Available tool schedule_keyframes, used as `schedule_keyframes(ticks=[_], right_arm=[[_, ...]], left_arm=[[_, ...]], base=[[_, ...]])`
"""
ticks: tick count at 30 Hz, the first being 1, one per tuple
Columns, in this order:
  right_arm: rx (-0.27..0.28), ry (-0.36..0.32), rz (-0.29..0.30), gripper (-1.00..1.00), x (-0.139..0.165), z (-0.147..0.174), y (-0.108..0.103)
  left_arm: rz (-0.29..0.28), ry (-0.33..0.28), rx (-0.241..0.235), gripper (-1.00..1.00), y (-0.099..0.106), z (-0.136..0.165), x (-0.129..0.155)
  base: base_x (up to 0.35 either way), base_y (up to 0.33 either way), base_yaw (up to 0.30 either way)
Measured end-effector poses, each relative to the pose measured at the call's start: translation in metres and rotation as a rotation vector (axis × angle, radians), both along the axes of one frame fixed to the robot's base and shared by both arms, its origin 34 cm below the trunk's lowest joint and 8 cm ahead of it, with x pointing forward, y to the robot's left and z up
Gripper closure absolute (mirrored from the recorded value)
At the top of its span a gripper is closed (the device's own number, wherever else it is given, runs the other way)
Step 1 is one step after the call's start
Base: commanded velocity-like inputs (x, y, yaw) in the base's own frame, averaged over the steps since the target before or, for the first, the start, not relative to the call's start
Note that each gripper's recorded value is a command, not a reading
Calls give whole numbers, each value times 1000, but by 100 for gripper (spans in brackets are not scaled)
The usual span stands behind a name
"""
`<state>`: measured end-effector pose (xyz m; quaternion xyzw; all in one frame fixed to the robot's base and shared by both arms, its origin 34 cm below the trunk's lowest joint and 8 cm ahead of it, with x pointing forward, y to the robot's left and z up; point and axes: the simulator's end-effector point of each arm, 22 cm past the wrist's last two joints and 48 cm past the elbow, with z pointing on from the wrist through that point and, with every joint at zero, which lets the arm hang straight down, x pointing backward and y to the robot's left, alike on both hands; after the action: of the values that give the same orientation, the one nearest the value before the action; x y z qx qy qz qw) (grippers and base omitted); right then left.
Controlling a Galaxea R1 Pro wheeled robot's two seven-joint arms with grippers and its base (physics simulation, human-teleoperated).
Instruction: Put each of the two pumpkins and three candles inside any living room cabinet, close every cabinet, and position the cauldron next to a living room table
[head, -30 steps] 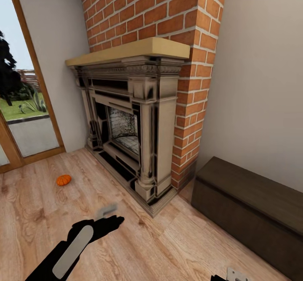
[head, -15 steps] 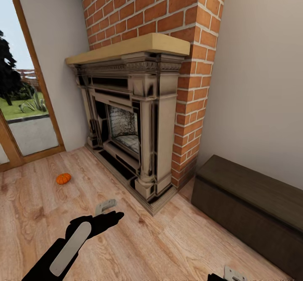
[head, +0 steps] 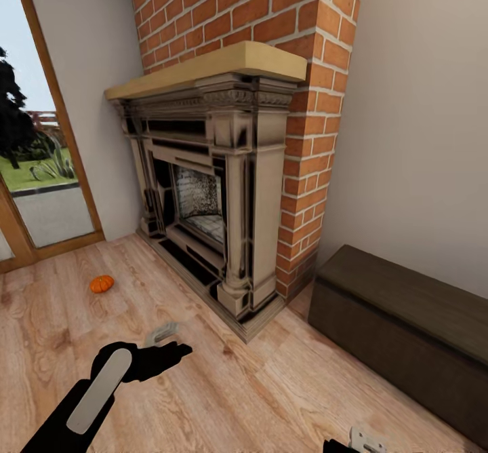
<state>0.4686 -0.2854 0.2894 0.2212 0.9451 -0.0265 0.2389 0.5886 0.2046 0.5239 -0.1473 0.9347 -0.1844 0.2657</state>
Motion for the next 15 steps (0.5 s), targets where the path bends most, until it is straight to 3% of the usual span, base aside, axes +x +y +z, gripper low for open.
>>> schedule_keyframes(ticks=[15], right_arm=[[0,-6,0,-100,-7,-33,1]], left_arm=[[-5,6,-8,-100,-3,-33,-9]], base=[[0,0,0]])
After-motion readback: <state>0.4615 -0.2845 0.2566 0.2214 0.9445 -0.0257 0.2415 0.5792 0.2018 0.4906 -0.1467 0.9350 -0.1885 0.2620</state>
